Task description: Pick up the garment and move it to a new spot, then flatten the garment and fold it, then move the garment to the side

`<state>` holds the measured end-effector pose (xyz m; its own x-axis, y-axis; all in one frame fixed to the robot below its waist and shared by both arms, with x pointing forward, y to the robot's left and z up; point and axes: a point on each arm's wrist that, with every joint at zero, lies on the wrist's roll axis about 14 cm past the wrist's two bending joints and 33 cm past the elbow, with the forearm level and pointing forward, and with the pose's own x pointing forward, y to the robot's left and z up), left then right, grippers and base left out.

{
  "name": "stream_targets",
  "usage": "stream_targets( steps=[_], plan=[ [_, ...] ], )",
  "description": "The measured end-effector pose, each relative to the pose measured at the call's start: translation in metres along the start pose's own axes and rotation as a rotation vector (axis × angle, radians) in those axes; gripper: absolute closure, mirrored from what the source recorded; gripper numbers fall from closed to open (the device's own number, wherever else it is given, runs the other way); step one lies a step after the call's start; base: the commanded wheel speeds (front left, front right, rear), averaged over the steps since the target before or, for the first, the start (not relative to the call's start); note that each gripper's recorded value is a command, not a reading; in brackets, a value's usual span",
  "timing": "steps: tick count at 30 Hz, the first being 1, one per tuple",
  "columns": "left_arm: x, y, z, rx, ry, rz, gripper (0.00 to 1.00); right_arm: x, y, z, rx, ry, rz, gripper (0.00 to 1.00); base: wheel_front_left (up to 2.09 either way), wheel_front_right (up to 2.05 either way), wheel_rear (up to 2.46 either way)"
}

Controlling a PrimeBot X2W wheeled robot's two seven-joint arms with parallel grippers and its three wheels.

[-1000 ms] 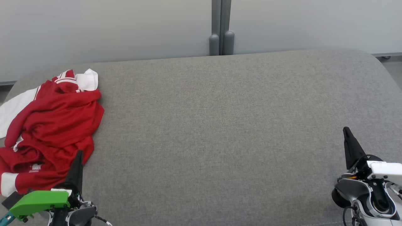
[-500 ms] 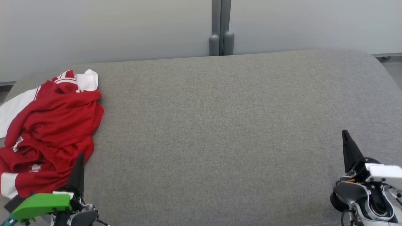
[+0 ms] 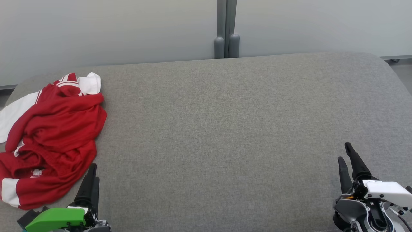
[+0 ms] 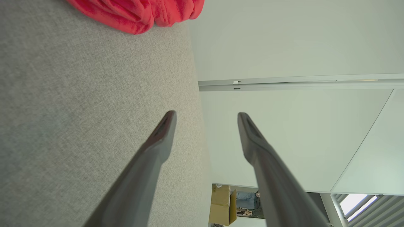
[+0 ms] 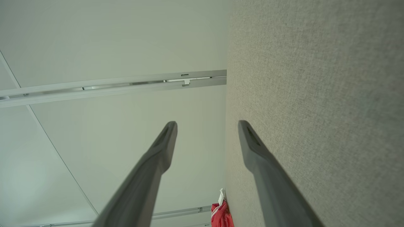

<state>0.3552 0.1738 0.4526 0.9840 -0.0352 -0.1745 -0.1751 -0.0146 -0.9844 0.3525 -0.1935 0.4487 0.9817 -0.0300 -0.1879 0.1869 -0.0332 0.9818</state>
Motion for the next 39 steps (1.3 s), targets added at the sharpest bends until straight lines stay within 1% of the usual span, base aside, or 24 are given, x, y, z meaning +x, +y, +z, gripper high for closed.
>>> stream_targets(
  steps=[5,15,24,28,29,31,34,39],
  plan=[
    [0.000,-0.004,-0.002,0.021,-0.002,-0.011,0.00,0.000,0.004,-0.002,-0.044,-0.001,0.010,0.00,0.00,0.00,0.00],
    [0.002,-0.014,-0.009,0.162,0.011,-0.034,0.00,0.000,0.017,0.000,-0.222,-0.006,0.038,0.00,0.00,0.00,0.00],
    [0.003,-0.023,-0.009,0.329,0.008,-0.045,0.00,0.001,0.030,-0.007,-0.404,0.000,0.067,0.00,0.00,0.00,0.00],
    [0.003,-0.029,-0.009,0.427,0.000,-0.055,0.00,0.001,0.035,-0.010,-0.494,0.004,0.077,0.00,0.00,0.00,0.00],
    [0.003,-0.030,-0.010,0.463,0.004,-0.054,0.00,0.001,0.037,-0.012,-0.536,0.008,0.087,0.00,0.00,0.00,0.00],
    [0.003,-0.032,-0.012,0.523,0.008,-0.062,0.00,0.001,0.038,-0.015,-0.581,0.013,0.089,0.00,0.00,0.00,0.00],
    [0.003,-0.036,-0.010,0.595,0.000,-0.071,0.00,0.001,0.040,-0.020,-0.633,0.018,0.100,0.00,0.00,0.00,0.00],
    [0.003,-0.038,-0.017,0.684,0.006,-0.084,0.00,0.000,0.043,-0.027,-0.713,0.019,0.116,0.00,0.00,0.00,0.00]
  ],
)
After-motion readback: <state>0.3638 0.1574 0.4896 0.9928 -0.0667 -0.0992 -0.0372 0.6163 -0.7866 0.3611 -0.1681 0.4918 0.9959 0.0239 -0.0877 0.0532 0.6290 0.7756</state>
